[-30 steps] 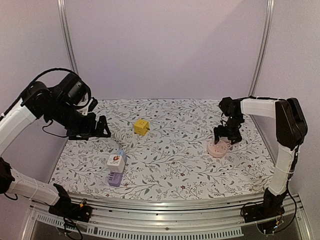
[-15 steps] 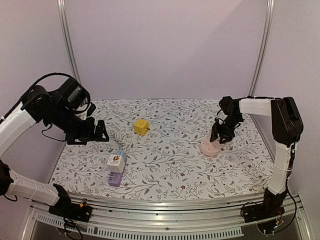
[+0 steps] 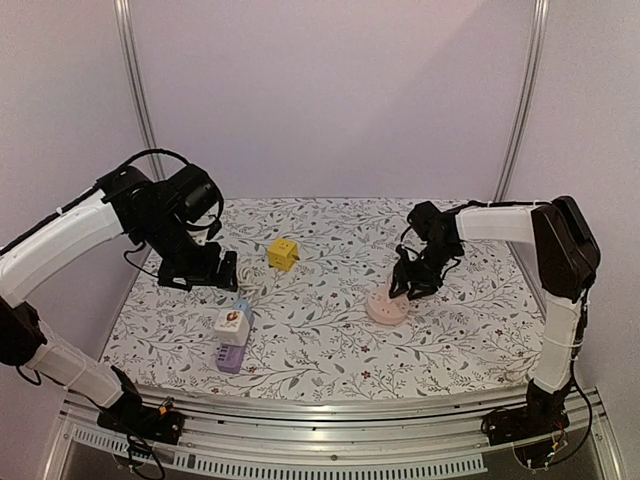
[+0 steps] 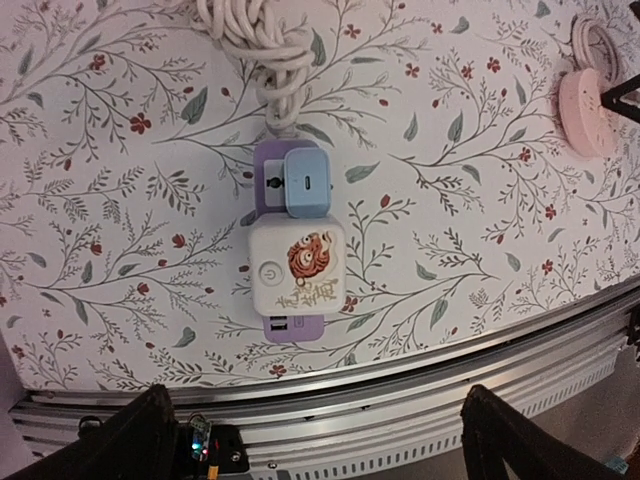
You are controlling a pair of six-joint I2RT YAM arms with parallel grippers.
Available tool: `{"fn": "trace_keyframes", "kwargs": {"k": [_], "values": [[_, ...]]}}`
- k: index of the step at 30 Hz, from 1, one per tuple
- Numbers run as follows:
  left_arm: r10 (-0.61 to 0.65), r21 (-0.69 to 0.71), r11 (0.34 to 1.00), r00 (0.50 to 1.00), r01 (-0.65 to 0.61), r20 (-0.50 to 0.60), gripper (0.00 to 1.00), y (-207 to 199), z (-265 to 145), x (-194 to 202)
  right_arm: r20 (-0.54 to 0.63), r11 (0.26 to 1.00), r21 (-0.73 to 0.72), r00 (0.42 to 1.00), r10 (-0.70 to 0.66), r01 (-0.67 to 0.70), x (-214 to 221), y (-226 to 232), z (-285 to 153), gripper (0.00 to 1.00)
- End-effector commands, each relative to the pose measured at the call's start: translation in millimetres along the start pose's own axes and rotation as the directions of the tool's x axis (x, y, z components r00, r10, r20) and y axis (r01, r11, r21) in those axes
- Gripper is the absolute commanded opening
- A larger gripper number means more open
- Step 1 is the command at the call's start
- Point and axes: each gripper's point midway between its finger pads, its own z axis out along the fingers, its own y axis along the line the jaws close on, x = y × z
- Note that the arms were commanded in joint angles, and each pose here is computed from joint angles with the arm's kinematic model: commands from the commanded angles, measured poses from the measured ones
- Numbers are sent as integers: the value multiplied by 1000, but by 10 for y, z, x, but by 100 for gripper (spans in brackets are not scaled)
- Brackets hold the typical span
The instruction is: Insert the plug
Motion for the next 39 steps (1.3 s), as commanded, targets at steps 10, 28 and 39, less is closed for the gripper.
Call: {"fn": "trace_keyframes", "kwargs": {"k": [10,28,39], "values": [[152,-18,988,982,-150,112,99,-240,260,-547,-144,993,55,985,-95,104,431,368,225,56],[266,63,961,963,-269,51,94,-299,657,-1148,10,993,115,1000,6,-7,355,714,-855,87],[272,-22,962,962,-272,-12,90,-173,1321,-1535,265,986,166,961,-77,33,40,763,-1482,91]]}}
